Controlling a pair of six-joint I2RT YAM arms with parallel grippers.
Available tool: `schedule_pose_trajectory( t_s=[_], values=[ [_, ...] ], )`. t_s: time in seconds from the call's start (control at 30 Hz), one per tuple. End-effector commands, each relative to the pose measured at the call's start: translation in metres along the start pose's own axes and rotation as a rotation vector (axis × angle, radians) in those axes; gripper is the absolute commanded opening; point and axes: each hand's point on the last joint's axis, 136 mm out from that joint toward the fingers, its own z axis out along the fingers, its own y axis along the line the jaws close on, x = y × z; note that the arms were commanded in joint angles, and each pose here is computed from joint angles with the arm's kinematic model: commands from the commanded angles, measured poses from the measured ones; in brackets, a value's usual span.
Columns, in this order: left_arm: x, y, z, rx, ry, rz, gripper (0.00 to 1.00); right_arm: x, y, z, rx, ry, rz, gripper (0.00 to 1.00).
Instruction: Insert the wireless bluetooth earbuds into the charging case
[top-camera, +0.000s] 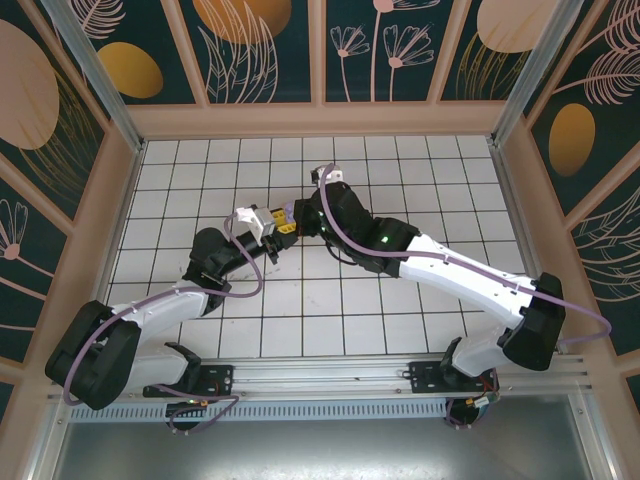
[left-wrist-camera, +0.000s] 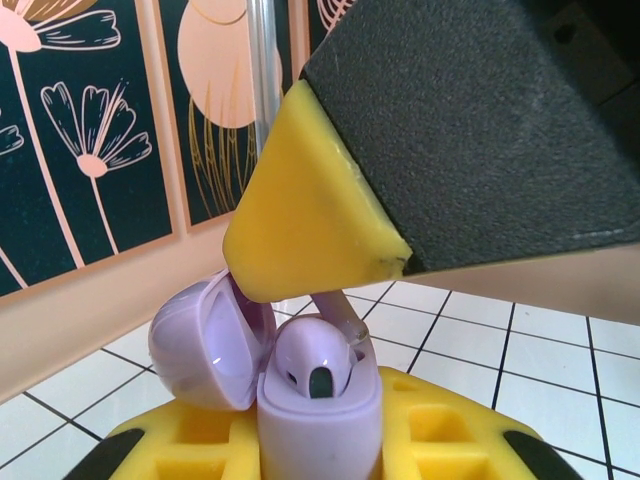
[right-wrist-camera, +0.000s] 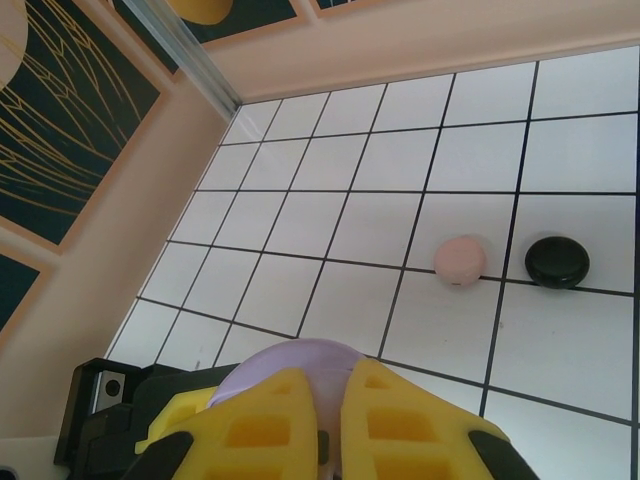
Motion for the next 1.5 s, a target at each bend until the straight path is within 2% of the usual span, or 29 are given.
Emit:
schedule_pose_trajectory(
  t_s=[0.0, 0.3, 0.5, 0.73, 0.9, 1.17, 1.27, 1.47],
  values=[
    [-0.054, -0.018, -0.001, 0.071, -0.167, 0.123, 0.00, 0.037, -0.002, 0.014, 0.024, 0.113, -0.101, 0.10],
    [-0.055, -0.015, -0.001, 0.054, -0.170, 0.124, 0.00, 0.066, 0.005, 0.021, 0.056, 0.191, -0.200, 0.10],
    [-0.057, -0.016, -0.002, 0.054, -0.173, 0.126, 0.00, 0.053, 0.001, 0.014, 0.061, 0.157, -0.133, 0.10],
    [-0.061, -0.014, -0.004, 0.036, -0.196, 0.128, 0.00, 0.036, 0.018, 0.000, -0.068, 0.138, -0.006, 0.09],
    [-0.063, -0.012, -0.005, 0.024, -0.216, 0.124, 0.00, 0.030, 0.032, -0.008, -0.129, 0.139, 0.008, 0.10],
    [-0.064, -0.013, -0.005, 0.030, -0.219, 0.126, 0.00, 0.045, 0.022, -0.001, -0.048, 0.169, -0.057, 0.10],
    [-0.061, -0.013, -0.005, 0.032, -0.209, 0.124, 0.00, 0.036, 0.018, -0.002, -0.028, 0.137, -0.049, 0.10],
    [-0.055, -0.016, -0.005, 0.047, -0.185, 0.136, 0.00, -0.011, 0.027, -0.028, -0.065, 0.014, -0.045, 0.10]
  ],
)
